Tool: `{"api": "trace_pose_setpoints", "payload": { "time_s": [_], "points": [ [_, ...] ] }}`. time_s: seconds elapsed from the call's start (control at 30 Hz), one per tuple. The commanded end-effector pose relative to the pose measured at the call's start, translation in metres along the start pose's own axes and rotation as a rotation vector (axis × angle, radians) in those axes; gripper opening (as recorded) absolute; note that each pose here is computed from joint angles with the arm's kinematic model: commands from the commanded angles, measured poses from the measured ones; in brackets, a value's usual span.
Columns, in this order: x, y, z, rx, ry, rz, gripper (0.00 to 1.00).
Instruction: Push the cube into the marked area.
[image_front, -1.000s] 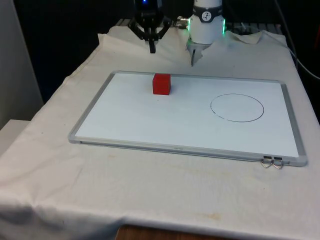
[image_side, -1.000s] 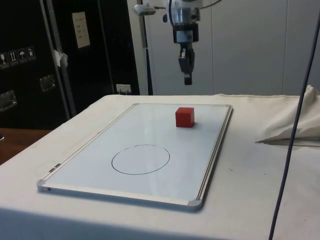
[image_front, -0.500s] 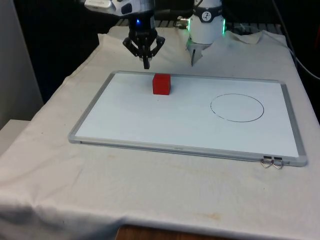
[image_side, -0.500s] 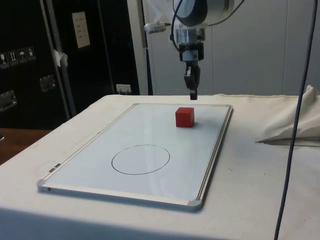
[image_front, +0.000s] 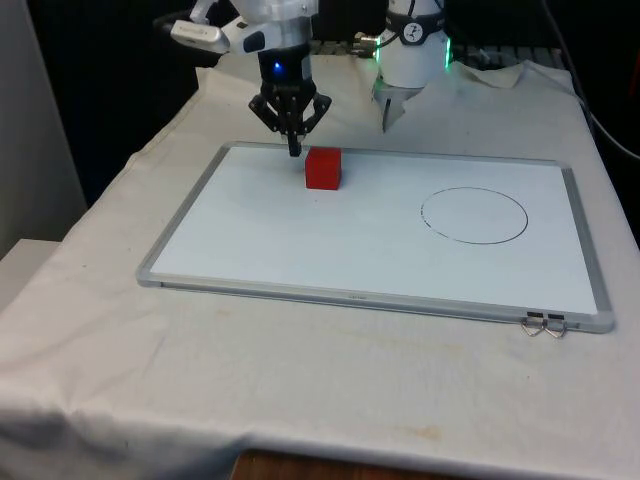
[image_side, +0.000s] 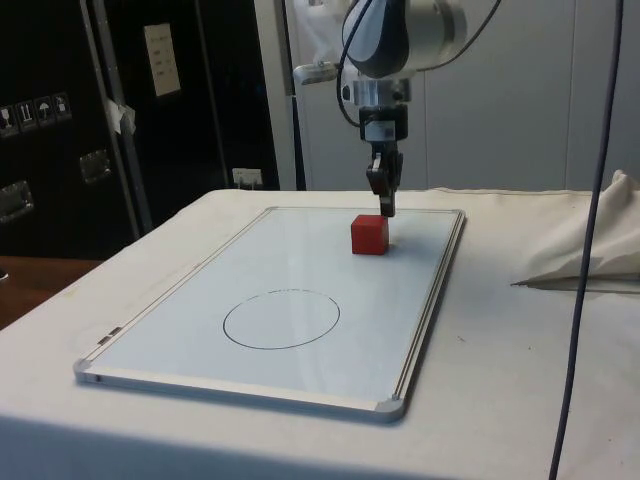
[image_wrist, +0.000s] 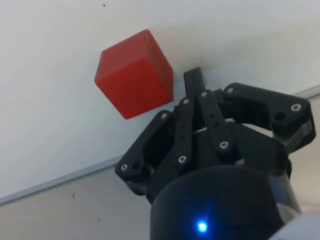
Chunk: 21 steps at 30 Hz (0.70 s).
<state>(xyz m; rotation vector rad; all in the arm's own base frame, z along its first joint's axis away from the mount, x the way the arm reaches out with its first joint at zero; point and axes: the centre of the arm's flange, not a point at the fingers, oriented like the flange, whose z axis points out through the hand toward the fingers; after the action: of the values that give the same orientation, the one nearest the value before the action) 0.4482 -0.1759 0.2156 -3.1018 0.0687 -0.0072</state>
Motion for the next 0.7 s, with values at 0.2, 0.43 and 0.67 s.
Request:
{"api": "trace_pose_setpoints", "payload": {
  "time_s": [0.2, 0.43, 0.67],
  "points": [
    [0.0008, -0.006, 0.0096, 0.005, 0.019, 0.04, 0.0],
    [0.0019, -0.0091, 0.0077, 0.022, 0.031, 0.073, 0.0],
    [0.0024, -0.0088, 0.0058, 0.046, 0.042, 0.111, 0.0]
  ]
}}
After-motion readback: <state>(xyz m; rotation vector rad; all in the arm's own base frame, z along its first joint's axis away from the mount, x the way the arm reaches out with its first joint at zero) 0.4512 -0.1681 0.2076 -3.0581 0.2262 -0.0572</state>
